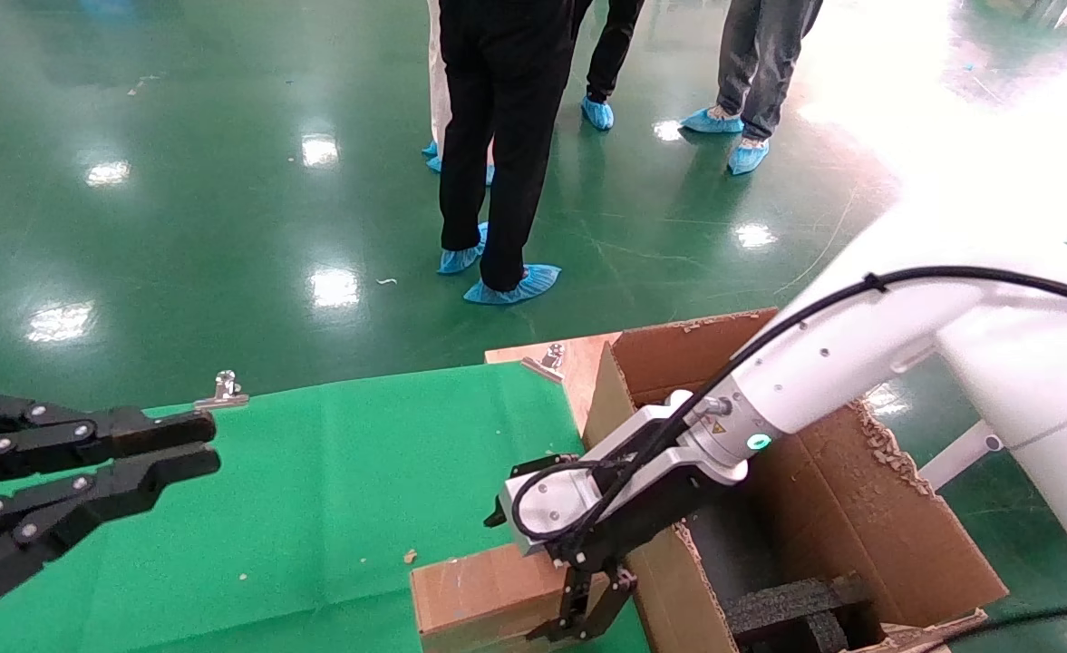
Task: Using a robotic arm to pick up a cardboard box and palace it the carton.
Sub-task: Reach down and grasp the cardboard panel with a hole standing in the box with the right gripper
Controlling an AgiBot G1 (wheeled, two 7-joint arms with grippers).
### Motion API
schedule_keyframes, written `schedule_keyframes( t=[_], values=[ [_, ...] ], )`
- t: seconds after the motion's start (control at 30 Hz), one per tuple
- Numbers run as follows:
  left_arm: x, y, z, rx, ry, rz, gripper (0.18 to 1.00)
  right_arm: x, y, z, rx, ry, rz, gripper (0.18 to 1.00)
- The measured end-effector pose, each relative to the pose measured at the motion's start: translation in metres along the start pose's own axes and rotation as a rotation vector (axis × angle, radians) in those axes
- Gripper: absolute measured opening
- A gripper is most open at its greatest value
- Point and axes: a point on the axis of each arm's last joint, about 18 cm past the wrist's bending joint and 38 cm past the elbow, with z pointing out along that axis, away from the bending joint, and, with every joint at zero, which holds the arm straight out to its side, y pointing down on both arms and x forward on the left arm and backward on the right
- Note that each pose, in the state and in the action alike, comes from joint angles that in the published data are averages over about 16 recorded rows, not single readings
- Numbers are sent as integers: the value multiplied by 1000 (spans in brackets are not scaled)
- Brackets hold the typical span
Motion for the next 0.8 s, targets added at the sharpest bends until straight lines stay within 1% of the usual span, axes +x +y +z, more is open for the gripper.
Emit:
schedule_keyframes(
  t=[0.23, 0.4, 0.67, 0.8],
  values=[
    [0, 0, 0, 0, 0, 0, 235, 8, -3, 5, -67, -30, -50, 1001],
    [0, 0, 0, 0, 0, 0, 233, 11, -4, 6, -81, -37, -65, 1001],
    [0, 0, 0, 0, -1, 0, 296, 12, -5, 6, -80, -37, -67, 993],
    [0, 0, 0, 0, -1, 0, 362, 11, -5, 6, -75, -36, -65, 984]
  ],
)
